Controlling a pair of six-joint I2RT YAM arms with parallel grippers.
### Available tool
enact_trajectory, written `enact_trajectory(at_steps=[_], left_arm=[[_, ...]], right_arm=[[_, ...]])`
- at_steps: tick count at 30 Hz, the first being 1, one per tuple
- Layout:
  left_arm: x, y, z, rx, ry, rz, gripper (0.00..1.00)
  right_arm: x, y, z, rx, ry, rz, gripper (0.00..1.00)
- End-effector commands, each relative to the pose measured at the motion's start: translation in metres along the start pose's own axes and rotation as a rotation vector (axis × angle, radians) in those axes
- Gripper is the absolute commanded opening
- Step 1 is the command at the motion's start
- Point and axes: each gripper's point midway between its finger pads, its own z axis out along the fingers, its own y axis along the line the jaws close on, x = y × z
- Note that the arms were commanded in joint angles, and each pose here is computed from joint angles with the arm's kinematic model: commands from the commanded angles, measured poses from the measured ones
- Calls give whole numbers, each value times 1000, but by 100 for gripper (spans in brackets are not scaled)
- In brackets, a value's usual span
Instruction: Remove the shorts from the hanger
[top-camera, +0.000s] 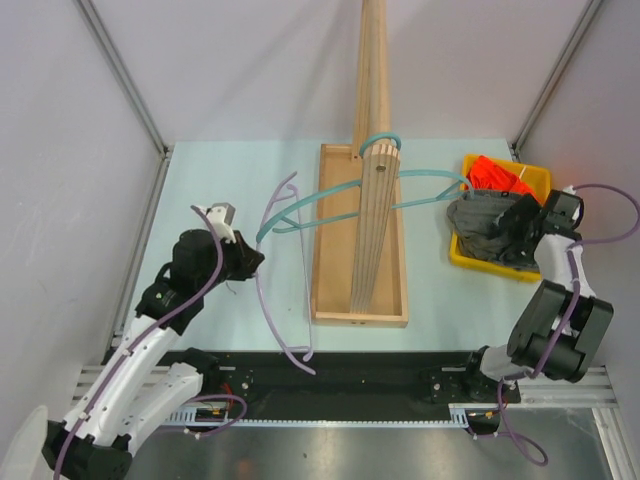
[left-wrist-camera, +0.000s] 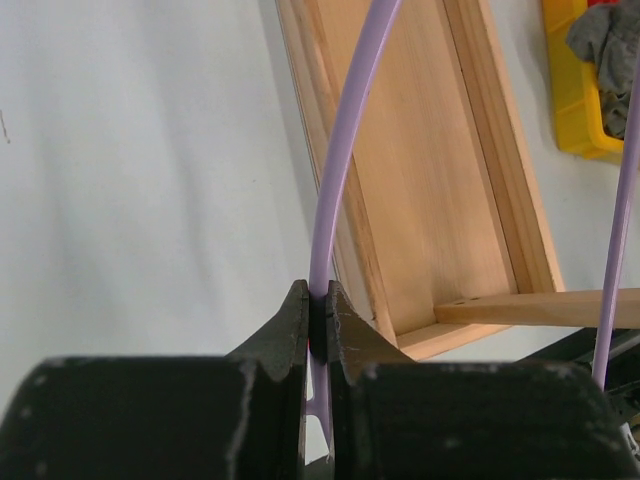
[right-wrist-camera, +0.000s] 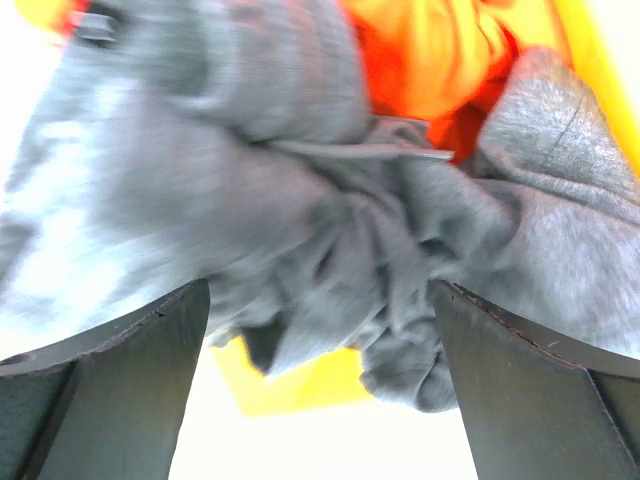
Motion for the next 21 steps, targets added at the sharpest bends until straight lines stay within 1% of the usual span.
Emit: enact_trajectory(at_steps=[1, 3, 6, 7, 8, 10, 11, 13, 14, 15, 17, 18, 19, 21], left_arm=[[-23, -19, 9, 84, -61, 36, 0], [-26, -22, 13, 86, -63, 44, 0], [-31, -29, 23, 96, -52, 65, 0], [-30, -32, 29, 96, -41, 75, 0], [-30, -34, 32, 97, -37, 81, 0], [-36, -40, 36, 102, -45, 111, 0], [-32, -40, 44, 92, -23, 121, 0], [-36, -45, 49, 86, -23, 157, 0], [-32, -45, 56, 75, -3, 168, 0], [-32, -47, 59, 73, 3, 181, 0], [-25, -52, 66, 69, 26, 200, 0], [-19, -56, 67, 80, 38, 211, 0], [-16, -60, 69, 76, 32, 225, 0], [-7, -61, 74, 68, 51, 237, 0]], right_arm=[[-38, 37, -52, -125, -152, -20, 100], [-44, 50, -76, -180, -192, -25, 100], [-43, 67, -101, -262, -202, -36, 100], [-41, 77, -113, -315, -206, -46, 100], [-28, 97, -123, -435, -148, -71, 100], [-16, 126, -133, -567, -104, -114, 100], [6, 151, -141, -663, -38, -170, 100], [23, 174, -145, -750, 7, -222, 100], [39, 185, -139, -785, 71, -243, 100], [57, 200, -143, -833, 115, -278, 100], [82, 216, -142, -883, 190, -307, 100], [107, 232, -151, -937, 245, -355, 100], [114, 243, -157, -986, 242, -382, 100], [141, 260, -167, -1055, 308, -410, 100]])
